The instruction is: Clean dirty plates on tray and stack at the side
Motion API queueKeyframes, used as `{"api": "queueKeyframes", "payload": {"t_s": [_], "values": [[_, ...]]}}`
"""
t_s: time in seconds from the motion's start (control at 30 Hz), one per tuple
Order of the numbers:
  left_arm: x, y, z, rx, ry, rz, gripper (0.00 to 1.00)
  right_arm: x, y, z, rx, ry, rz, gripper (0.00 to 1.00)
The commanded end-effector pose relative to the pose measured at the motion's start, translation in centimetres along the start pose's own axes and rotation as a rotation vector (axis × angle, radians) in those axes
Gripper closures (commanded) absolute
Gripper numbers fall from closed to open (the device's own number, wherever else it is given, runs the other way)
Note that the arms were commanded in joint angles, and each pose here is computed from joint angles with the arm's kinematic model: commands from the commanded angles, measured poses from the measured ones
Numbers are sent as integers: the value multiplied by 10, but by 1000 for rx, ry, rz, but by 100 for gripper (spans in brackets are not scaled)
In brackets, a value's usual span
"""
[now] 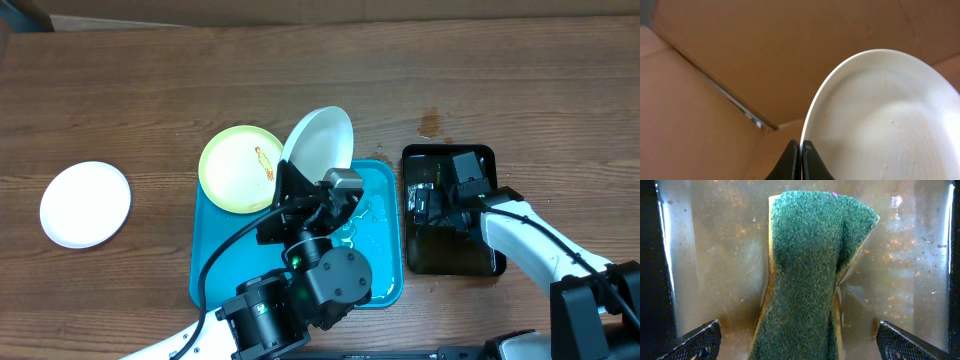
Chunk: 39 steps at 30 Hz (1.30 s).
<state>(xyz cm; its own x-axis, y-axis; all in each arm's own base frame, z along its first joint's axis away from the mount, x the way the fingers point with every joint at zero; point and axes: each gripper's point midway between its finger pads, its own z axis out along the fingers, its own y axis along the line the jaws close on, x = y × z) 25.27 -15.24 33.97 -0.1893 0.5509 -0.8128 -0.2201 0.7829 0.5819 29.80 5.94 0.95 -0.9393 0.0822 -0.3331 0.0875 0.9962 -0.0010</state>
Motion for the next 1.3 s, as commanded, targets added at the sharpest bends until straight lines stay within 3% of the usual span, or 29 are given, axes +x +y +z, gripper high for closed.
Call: {"api": "queueKeyframes", "payload": {"t_s": [0.0,0.97,1.27], "values": [[-12,19,-3,-44,8,132,96,1,-2,1,8,2,2,0],[-32,5,0,55,-85,139,96,1,-2,1,7,2,2,0],[-31,8,9,59,-70,-186,96,1,-2,1,8,2,2,0]]}}
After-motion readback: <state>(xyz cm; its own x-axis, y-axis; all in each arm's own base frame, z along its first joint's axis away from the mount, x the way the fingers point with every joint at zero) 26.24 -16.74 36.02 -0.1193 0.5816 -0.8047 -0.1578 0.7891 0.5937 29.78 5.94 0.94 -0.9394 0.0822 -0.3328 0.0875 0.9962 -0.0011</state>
